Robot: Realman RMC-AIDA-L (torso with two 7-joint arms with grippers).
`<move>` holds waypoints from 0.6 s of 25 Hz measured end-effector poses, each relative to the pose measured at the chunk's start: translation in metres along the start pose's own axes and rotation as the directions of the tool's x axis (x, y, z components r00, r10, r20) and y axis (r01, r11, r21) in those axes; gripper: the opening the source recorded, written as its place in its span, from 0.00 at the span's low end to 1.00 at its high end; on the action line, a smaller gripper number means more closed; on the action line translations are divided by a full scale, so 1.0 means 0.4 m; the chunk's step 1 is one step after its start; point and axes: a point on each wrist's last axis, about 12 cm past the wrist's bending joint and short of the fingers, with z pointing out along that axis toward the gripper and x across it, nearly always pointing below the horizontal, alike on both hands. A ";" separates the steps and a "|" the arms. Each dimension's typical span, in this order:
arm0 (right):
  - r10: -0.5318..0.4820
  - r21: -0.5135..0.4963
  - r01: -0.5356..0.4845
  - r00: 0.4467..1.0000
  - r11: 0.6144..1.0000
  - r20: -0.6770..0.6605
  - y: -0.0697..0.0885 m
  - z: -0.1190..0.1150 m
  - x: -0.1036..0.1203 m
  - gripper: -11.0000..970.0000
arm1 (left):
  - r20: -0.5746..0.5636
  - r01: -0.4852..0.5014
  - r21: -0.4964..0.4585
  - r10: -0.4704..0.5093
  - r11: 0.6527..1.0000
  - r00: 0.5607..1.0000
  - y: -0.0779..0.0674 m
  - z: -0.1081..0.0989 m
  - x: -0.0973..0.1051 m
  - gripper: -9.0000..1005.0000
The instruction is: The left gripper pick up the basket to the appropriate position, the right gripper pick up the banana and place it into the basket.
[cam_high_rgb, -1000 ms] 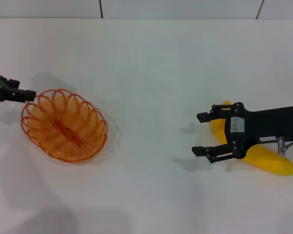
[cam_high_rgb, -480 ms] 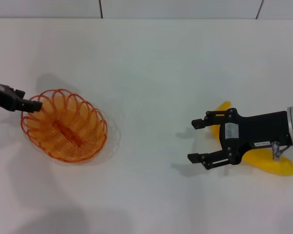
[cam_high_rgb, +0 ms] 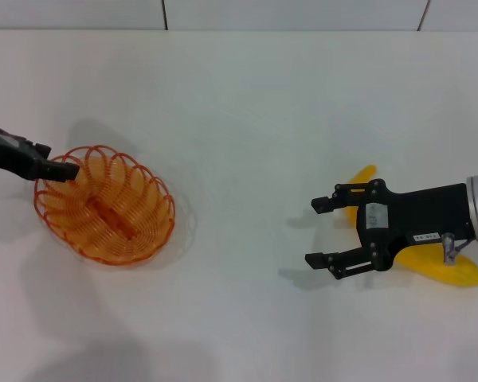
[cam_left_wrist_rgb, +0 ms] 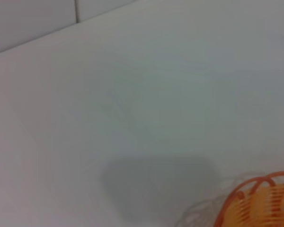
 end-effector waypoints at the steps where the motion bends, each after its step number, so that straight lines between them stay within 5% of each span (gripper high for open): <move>1: 0.000 0.000 0.000 1.000 1.000 0.000 0.000 0.000 0.000 0.89 | 0.000 0.000 0.000 0.000 1.000 1.000 0.000 0.000 0.001 0.67; 15: 0.001 0.000 -0.001 1.000 1.000 0.000 0.000 0.000 0.000 0.89 | 0.002 -0.011 0.002 0.011 1.000 1.000 -0.004 0.005 0.004 0.67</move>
